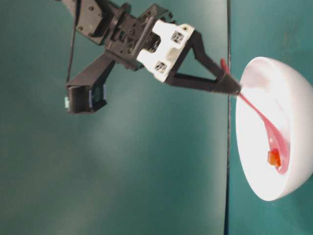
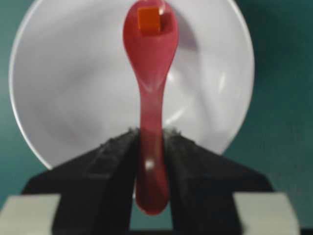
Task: Grip the spoon and scoop the red block from the bowl with right arm.
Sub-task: 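Raise the spoon carrying the red cube up out of the bowl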
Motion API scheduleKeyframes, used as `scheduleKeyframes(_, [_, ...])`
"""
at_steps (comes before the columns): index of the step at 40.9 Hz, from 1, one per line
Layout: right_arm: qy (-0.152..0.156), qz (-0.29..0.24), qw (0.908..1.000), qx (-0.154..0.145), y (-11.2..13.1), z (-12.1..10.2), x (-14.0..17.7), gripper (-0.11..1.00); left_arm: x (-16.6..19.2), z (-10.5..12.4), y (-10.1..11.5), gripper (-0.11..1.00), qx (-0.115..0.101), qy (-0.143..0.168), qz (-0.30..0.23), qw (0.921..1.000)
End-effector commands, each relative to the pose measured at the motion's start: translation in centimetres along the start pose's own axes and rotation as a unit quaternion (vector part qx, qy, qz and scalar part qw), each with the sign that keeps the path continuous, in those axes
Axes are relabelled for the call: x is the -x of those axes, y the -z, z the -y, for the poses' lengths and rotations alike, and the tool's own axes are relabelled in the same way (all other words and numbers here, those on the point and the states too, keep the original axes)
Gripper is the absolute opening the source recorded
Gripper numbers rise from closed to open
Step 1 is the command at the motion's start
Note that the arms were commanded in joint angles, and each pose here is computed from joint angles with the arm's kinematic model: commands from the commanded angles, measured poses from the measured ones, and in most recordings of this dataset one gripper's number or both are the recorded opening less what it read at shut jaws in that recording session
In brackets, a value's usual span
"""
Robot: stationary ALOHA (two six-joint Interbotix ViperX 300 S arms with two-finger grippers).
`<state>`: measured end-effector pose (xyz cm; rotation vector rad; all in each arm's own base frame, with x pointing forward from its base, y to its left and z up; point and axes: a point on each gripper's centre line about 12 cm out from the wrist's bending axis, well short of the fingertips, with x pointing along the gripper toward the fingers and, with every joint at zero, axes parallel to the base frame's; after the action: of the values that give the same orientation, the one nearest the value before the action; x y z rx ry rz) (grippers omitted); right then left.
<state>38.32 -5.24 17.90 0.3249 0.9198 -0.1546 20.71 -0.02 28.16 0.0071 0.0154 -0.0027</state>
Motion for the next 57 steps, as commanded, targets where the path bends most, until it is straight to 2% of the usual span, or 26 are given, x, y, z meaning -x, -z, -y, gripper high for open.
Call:
scheduleKeyframes(1, [-0.005, 0.027, 0.9996, -0.001, -0.3, -0.3, 1.6, 0.24, -0.3, 0.0, -1.2, 0.0, 0.0, 0.0, 0.017, 0.9999])
scheduleKeyframes(6, [-0.006, 0.044, 0.999, 0.005, 1.0, -0.5, 2.5, 0.24, -0.2, 0.0, -1.1, 0.0, 0.001, 0.0, 0.015, 0.9999])
scheduleKeyframes(12, [-0.011, 0.096, 0.9953, 0.009, 1.4, -0.7, 4.9, 0.24, -0.3, 0.0, -1.1, 0.0, 0.002, 0.0, 0.013, 0.9999])
scheduleKeyframes(23, [-0.041, 0.183, 0.9821, 0.023, -1.3, -2.4, 12.8, 0.24, -0.1, 0.0, -1.4, 0.0, 0.008, 0.0, 0.02, 0.9998])
scheduleKeyframes(27, [-0.047, 0.196, 0.9791, 0.026, -2.0, -2.8, 14.3, 0.24, 0.0, 0.0, -1.4, 0.0, 0.008, 0.0, 0.021, 0.9998])
scheduleKeyframes(45, [-0.049, 0.202, 0.9777, 0.027, -2.7, -3.0, 14.8, 0.24, 0.0, 0.0, -1.1, 0.0, 0.008, 0.0, 0.004, 1.0])
scheduleKeyframes(57, [-0.049, 0.205, 0.9772, 0.028, -2.8, -3.0, 14.8, 0.24, 0.1, 0.0, -2.2, 0.0, 0.006, 0.0, 0.019, 0.9998])
